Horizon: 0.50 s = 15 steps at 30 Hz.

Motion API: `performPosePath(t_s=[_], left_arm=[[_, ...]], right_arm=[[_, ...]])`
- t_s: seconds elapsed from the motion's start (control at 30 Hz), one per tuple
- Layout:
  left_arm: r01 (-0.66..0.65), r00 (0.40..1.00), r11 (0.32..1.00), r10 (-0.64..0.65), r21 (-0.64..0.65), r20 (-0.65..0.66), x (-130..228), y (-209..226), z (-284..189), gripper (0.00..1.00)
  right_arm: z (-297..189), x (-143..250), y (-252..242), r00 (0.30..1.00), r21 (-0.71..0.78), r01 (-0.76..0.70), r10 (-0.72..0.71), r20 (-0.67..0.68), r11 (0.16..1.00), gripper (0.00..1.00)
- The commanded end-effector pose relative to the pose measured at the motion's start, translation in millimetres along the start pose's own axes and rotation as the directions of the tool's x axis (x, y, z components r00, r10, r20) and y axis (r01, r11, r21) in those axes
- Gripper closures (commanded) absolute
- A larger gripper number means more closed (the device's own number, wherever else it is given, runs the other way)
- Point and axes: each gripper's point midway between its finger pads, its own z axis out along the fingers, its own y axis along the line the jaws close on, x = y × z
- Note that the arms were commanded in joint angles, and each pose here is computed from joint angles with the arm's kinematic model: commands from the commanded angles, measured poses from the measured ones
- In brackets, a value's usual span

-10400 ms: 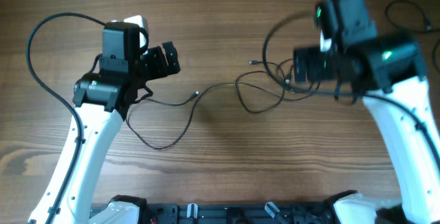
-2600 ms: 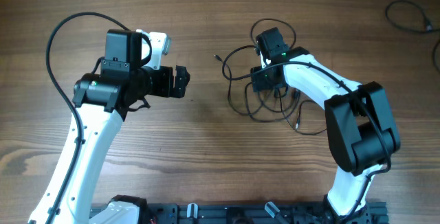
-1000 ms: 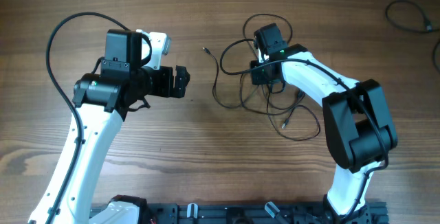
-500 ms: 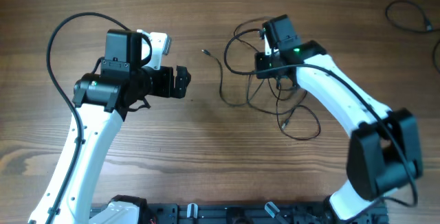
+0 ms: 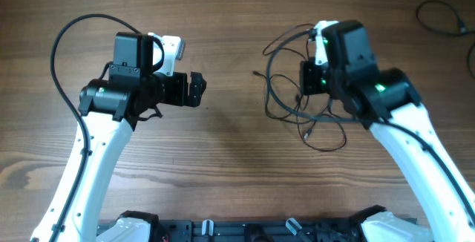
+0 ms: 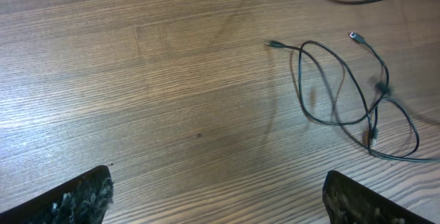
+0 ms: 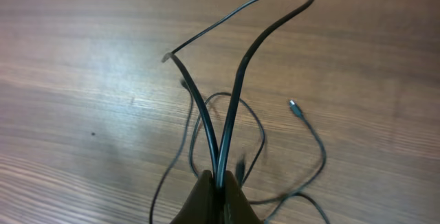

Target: Untangle cables

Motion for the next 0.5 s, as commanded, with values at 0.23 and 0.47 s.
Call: performPosePath(t_s=[0.23, 0.47], left_arm=[[-0.028, 1.0, 1.0, 0.028, 0.014, 0.013, -2, -4, -3, 0.0], [-0.028, 1.0, 1.0, 0.028, 0.014, 0.013, -2, -4, -3, 0.0]], right_arm=[[-110, -5, -107, 0.954, 0.423, -0.238, 0.13, 0.268, 0.874, 0.96], [-153, 28, -223, 0.78, 0.559, -0.626, 0.433, 0.451, 0.544, 0.96]])
